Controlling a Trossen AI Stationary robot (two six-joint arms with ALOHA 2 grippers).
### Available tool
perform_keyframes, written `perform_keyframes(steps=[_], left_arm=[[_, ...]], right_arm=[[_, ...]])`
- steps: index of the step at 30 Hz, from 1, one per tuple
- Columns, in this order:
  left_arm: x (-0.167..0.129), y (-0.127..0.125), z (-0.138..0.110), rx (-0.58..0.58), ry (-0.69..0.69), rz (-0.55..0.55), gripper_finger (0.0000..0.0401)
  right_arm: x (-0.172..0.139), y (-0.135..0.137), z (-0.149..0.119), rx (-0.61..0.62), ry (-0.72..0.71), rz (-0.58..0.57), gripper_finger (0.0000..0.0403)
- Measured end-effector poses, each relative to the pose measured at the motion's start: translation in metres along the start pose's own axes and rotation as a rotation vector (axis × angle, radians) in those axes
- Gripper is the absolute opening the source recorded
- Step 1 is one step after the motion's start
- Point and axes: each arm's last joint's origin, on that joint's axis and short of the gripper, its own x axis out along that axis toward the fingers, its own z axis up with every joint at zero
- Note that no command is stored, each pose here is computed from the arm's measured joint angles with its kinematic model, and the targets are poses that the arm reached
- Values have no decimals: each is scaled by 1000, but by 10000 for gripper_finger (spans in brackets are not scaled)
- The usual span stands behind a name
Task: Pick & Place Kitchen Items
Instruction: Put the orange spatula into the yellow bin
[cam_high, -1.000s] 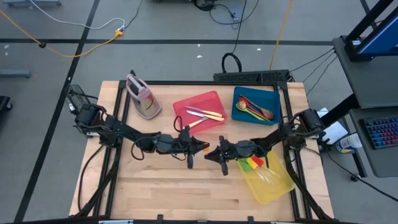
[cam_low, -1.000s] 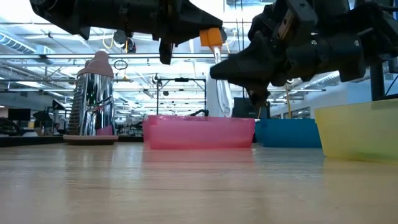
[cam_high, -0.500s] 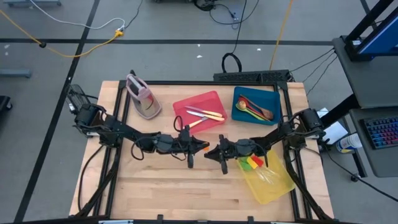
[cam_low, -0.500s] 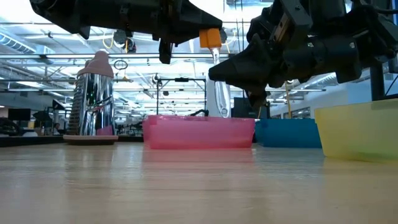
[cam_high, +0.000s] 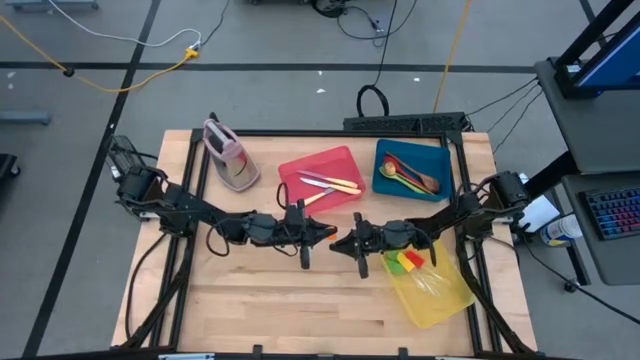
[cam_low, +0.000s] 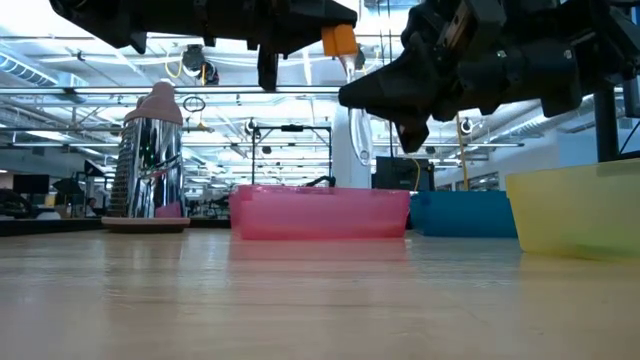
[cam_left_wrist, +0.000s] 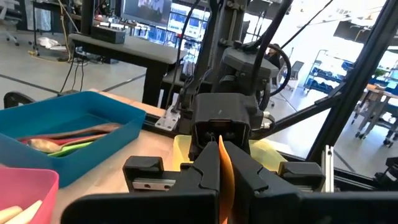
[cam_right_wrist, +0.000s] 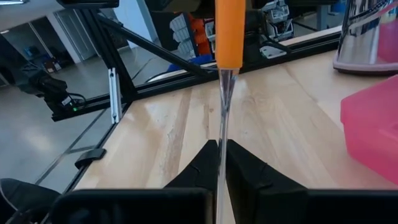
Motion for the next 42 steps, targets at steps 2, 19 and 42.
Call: perform_keyframes(steps=[2,19,42], left_arm=[[0,0,1,-3,-6,-2,3],[0,0,-1,-1,-3,-1,3],[0,0,-2,2,8,-1,4]], right_arm=[[0,0,1,-2,-2,0,12],[0,-3,3,-2,-8,-12,17],[0,-1,11,-15,-81,8,12]])
